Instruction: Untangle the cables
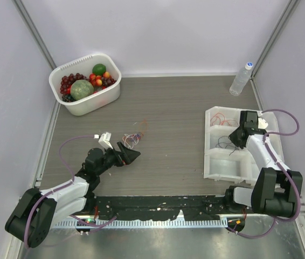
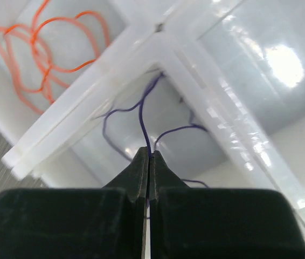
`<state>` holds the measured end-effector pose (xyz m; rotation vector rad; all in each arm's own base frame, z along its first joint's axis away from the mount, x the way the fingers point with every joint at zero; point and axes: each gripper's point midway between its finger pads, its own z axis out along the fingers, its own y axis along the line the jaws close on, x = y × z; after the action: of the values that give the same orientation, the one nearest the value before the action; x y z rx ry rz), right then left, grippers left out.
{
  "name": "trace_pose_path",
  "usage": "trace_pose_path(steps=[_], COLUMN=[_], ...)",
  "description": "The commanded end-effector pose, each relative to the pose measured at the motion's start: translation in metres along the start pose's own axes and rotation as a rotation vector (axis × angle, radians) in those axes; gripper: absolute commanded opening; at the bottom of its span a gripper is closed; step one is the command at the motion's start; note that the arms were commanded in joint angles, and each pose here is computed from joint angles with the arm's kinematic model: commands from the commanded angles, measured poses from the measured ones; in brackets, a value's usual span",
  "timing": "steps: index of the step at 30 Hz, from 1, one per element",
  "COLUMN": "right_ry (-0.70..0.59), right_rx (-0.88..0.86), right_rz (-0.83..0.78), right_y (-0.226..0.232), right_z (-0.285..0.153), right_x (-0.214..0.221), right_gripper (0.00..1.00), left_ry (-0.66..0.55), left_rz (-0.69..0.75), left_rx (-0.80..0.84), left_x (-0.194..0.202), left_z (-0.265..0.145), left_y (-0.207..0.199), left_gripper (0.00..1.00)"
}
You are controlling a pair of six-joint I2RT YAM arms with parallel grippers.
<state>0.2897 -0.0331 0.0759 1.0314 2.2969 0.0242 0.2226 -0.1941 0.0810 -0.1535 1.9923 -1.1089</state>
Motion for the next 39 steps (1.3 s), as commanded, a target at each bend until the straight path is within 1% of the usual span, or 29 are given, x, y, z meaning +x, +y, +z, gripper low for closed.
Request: trace_pose_path(steps=[1,3,6,11,12,14,16,17,18,19,20,22,25,28,29,30,32,33,34,35,36,37,38,39], right_ry=[0.008,0.031,0.036,0.079,0.093,0.107,0.057,0.013,-0.009,-0.044,-0.050,-0.062,-0.083,-0.132,-0.129,-0.120,-0.112,-0.114,-0.087,-0.103,-0.064,-0.081,-0.023,-0.036], right_rx=[0.117,0.118,0.072,0.074,0.051,-0.016,-0.077,-0.110,-0.123,-0.135,-0.135,-0.130,-0.149,-0.186,-0.223,-0.300,-0.434,-0.483,-0.562,-0.612,-0.667,-0.724,-0.771,-0.843], right_rz=[0.101,0.098,0.070,0.026,-0.008,-0.072,-0.103,-0.109,-0.116,-0.124,-0.131,-0.151,-0.193,-0.206,-0.224,-0.254,-0.304,-0.321,-0.357,-0.365,-0.385,-0.382,-0.393,-0.379], right_y=[-0.021,-0.019,-0.006,-0.001,0.002,0.013,0.021,0.024,0.025,0.025,0.025,0.022,0.025,0.030,0.036,0.049,0.073,0.083,0.102,0.114,0.127,0.140,0.148,0.164], right_z=[0.011,0.016,0.028,0.043,0.043,0.036,0.023,0.011,0.006,-0.006,-0.011,-0.026,-0.044,-0.068,-0.075,-0.086,-0.106,-0.114,-0.123,-0.129,-0.136,-0.142,-0.144,-0.151], right_x=[-0.002,0.001,-0.003,-0.002,-0.001,-0.003,-0.010,-0.016,-0.020,-0.027,-0.029,-0.032,-0.040,-0.049,-0.047,-0.042,-0.028,-0.021,-0.002,0.001,0.024,0.029,0.057,0.061], right_gripper=[0.01,0.01,0.01,0.01,0.01,0.09,0.18,0.30,0.41,0.45,0.50,0.56,0.60,0.64,0.64,0.64,0.65,0.66,0.66,0.66,0.66,0.66,0.66,0.65], left_ry=[-0.026,-0.031,-0.029,-0.029,-0.030,-0.029,-0.030,-0.028,-0.029,-0.031,-0.029,-0.023,-0.012,0.013,0.037,0.057,0.070,0.061,0.030,0.011,-0.023,-0.039,-0.060,-0.061], left_rz=[0.023,0.024,0.023,0.023,0.023,0.025,0.028,0.027,0.027,0.029,0.030,0.029,0.028,0.014,0.004,-0.004,-0.028,-0.033,-0.027,-0.016,0.006,0.044,0.067,0.074], left_rx=[0.052,0.054,0.050,0.050,0.051,0.052,0.056,0.054,0.055,0.056,0.054,0.053,0.066,0.104,0.118,0.130,0.106,0.081,0.057,0.016,-0.015,-0.060,-0.116,-0.189], left_x=[-0.010,-0.011,-0.010,-0.010,-0.010,-0.010,-0.010,-0.010,-0.010,-0.011,-0.010,-0.010,-0.008,-0.007,-0.006,-0.008,-0.014,-0.020,-0.030,-0.037,-0.049,-0.056,-0.065,-0.071], left_z=[0.002,0.002,0.002,0.002,0.002,0.002,0.002,0.002,0.002,0.002,0.002,0.003,0.003,0.003,0.003,0.003,0.003,0.002,0.001,-0.001,-0.002,-0.004,-0.006,-0.008], left_y=[-0.014,-0.014,-0.013,-0.013,-0.014,-0.014,-0.015,-0.014,-0.014,-0.015,-0.014,-0.014,-0.017,-0.026,-0.031,-0.039,-0.044,-0.045,-0.047,-0.045,-0.046,-0.042,-0.037,-0.027], left_gripper=[0.93,0.93,0.93,0.93,0.93,0.93,0.93,0.93,0.93,0.93,0.93,0.93,0.94,0.94,0.94,0.94,0.94,0.94,0.94,0.94,0.94,0.93,0.93,0.93])
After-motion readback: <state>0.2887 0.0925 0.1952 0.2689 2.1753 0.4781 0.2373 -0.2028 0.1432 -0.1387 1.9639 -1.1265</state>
